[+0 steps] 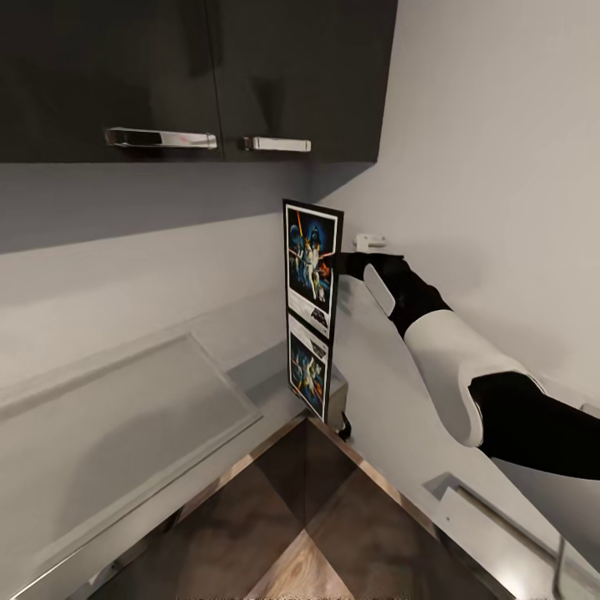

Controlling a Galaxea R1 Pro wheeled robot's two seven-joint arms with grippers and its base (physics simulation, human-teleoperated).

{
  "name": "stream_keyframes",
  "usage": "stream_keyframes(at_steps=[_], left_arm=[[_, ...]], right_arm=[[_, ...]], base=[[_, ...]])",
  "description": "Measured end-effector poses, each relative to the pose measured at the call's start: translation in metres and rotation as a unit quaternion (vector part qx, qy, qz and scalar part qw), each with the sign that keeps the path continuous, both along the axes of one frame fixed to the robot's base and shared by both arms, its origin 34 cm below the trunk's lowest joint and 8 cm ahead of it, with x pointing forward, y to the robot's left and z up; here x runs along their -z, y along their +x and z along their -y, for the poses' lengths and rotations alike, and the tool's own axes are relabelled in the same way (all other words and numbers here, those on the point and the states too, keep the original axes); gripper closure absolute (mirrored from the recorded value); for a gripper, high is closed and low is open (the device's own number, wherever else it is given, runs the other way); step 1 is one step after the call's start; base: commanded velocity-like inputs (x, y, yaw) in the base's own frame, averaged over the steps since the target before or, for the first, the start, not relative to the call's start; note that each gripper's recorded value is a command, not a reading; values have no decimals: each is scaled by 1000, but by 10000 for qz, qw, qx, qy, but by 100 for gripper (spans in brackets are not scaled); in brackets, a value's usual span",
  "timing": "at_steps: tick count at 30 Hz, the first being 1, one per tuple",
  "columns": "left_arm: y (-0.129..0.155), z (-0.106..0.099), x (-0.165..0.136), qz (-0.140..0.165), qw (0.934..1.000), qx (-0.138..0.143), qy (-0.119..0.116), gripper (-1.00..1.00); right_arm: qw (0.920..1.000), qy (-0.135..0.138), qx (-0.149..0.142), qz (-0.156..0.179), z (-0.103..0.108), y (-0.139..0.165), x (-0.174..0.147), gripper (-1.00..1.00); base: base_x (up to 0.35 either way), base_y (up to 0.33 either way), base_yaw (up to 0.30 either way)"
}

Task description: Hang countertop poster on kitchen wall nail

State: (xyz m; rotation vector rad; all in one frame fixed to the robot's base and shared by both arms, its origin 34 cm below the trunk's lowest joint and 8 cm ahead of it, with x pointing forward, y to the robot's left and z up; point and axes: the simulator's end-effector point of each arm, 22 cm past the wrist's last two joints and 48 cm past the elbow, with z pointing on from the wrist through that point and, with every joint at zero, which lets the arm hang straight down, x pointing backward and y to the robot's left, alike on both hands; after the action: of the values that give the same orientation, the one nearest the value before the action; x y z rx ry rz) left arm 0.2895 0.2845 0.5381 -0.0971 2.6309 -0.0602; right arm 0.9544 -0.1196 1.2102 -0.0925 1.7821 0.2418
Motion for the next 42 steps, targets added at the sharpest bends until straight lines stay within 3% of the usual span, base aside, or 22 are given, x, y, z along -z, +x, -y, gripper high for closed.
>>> stream_keyframes(at_steps=[29, 42], left_arm=[[-7, 0, 3, -92, 10000, 0, 0, -100], [-7, 0, 3, -92, 10000, 1, -1, -100]], right_arm=[[10000, 35, 0, -19, 0, 7, 9, -100], [9999, 48, -14, 105, -1, 6, -3, -100]], base=[[0, 0, 0], [0, 0, 0]])
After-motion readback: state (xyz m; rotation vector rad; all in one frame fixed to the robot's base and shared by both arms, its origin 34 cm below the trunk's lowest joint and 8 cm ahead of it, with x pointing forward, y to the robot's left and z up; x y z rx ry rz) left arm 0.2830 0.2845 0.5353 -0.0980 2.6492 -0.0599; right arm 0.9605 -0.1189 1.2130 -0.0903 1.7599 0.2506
